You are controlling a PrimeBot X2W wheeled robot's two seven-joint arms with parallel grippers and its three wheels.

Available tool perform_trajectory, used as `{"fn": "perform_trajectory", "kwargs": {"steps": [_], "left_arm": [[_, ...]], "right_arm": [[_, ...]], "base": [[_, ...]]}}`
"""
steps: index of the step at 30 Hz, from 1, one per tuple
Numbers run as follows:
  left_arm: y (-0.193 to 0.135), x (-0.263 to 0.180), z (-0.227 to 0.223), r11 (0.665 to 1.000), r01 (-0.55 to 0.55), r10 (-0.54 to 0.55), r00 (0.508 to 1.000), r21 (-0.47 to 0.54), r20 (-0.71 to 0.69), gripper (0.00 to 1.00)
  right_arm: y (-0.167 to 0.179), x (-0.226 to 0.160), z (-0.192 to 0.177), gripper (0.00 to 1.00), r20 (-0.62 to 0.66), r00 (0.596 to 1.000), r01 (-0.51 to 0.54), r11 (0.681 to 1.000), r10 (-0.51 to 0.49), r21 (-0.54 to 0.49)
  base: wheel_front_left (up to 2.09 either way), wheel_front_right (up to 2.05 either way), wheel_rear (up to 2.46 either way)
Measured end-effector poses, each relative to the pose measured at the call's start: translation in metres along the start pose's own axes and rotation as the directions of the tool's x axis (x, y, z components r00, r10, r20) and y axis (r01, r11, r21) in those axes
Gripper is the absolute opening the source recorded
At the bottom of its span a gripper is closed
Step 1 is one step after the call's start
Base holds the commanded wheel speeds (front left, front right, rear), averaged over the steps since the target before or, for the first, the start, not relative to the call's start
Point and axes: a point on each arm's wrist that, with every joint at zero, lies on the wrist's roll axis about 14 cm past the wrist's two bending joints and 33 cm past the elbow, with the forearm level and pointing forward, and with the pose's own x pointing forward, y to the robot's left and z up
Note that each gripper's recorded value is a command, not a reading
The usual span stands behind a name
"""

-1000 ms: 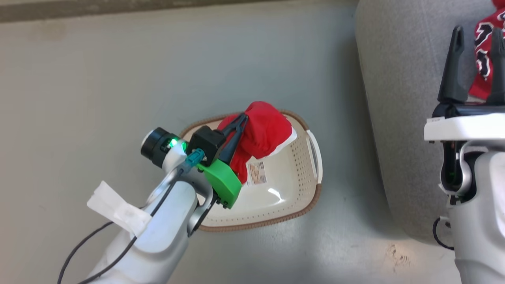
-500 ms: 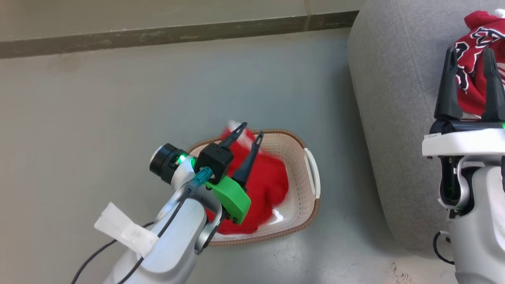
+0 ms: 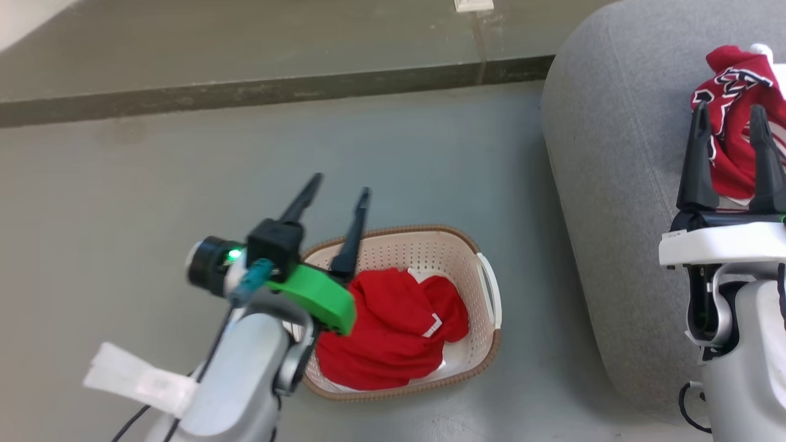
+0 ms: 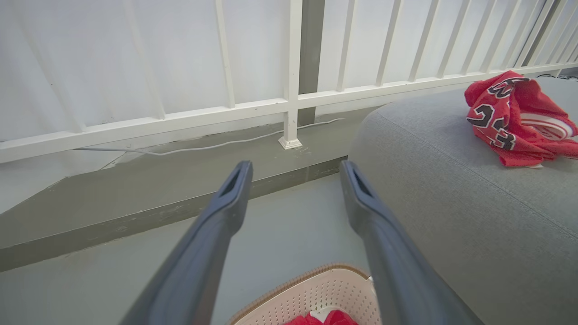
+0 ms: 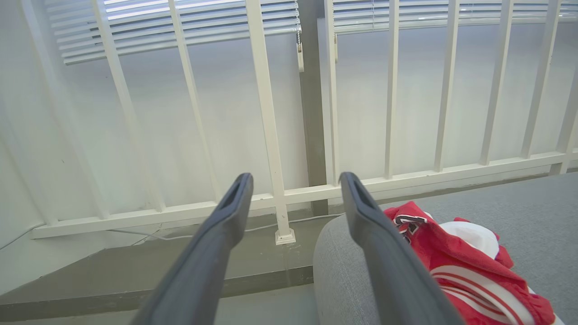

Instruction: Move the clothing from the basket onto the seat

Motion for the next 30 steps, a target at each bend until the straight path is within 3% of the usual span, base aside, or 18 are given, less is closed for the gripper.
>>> {"fn": "perform_trajectory", "kwargs": {"steps": [14,21,30], "left_arm": [[0.074,-0.048,0.03,0.967,-0.253,0.251,0.966,0.034,0.068,1.0],[0.112,-0.093,0.033,0.916,-0.401,0.399,0.914,0.021,0.077,1.0],[0.136,-0.137,0.033,0.858,-0.514,0.512,0.855,-0.002,0.083,1.0]], "right_arm": [[0.003,-0.03,0.003,1.0,-0.022,1.0,-0.016,1.0,0.016,0.007],[0.013,-0.05,-0.002,1.0,-0.051,0.997,-0.049,0.999,0.05,0.023],[0.022,-0.065,-0.002,1.0,-0.06,0.996,-0.068,0.997,0.071,0.042]], "base": [[0.0,0.0,0.0],[0.0,0.0,0.0],[0.0,0.0,0.0]]}}
